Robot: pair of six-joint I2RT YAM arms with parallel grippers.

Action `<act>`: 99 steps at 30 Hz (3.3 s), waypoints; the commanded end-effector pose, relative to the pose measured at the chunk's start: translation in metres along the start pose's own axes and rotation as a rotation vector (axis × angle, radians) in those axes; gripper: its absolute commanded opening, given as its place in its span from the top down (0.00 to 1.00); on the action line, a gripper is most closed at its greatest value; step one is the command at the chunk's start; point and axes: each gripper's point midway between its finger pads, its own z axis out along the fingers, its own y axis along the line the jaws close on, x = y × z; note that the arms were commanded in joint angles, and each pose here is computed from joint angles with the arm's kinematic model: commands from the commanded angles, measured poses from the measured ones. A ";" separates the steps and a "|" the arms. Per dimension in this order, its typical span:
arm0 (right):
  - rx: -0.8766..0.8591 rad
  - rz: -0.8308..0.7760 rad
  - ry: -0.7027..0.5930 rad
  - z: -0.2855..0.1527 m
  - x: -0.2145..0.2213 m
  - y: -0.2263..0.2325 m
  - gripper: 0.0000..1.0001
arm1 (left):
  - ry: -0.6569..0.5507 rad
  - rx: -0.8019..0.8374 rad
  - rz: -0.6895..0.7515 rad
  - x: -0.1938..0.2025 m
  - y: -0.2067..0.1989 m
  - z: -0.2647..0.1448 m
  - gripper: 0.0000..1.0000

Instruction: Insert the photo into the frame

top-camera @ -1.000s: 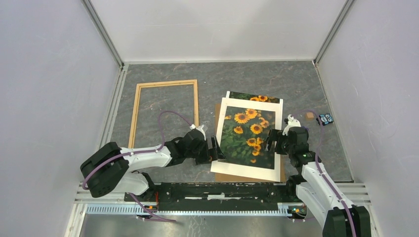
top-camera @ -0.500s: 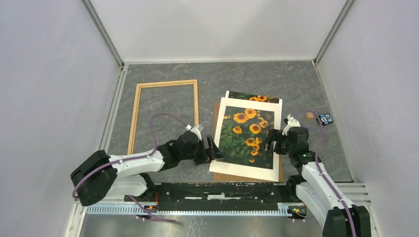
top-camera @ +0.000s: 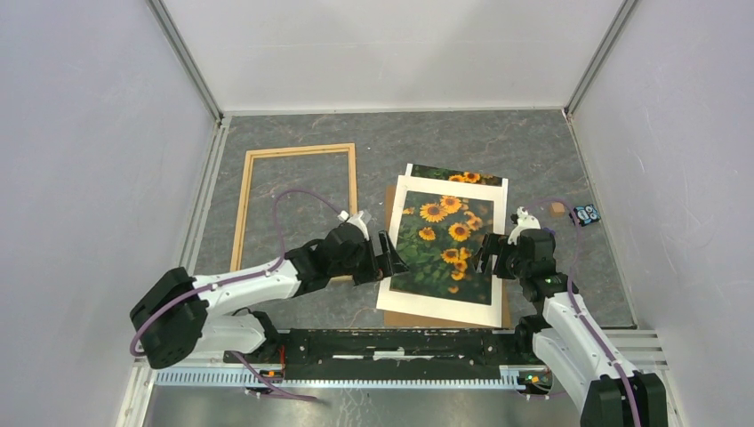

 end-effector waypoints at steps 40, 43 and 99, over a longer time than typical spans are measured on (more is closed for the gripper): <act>-0.064 0.017 0.021 0.002 0.010 0.010 0.02 | 0.008 0.114 -0.077 -0.033 -0.035 -0.002 0.11; -0.059 0.012 0.019 0.002 0.010 0.009 0.02 | 0.009 0.141 -0.121 -0.034 -0.033 -0.001 0.14; -0.042 0.001 0.033 0.005 0.016 0.004 0.02 | 0.047 -0.036 0.027 -0.031 -0.019 -0.001 0.00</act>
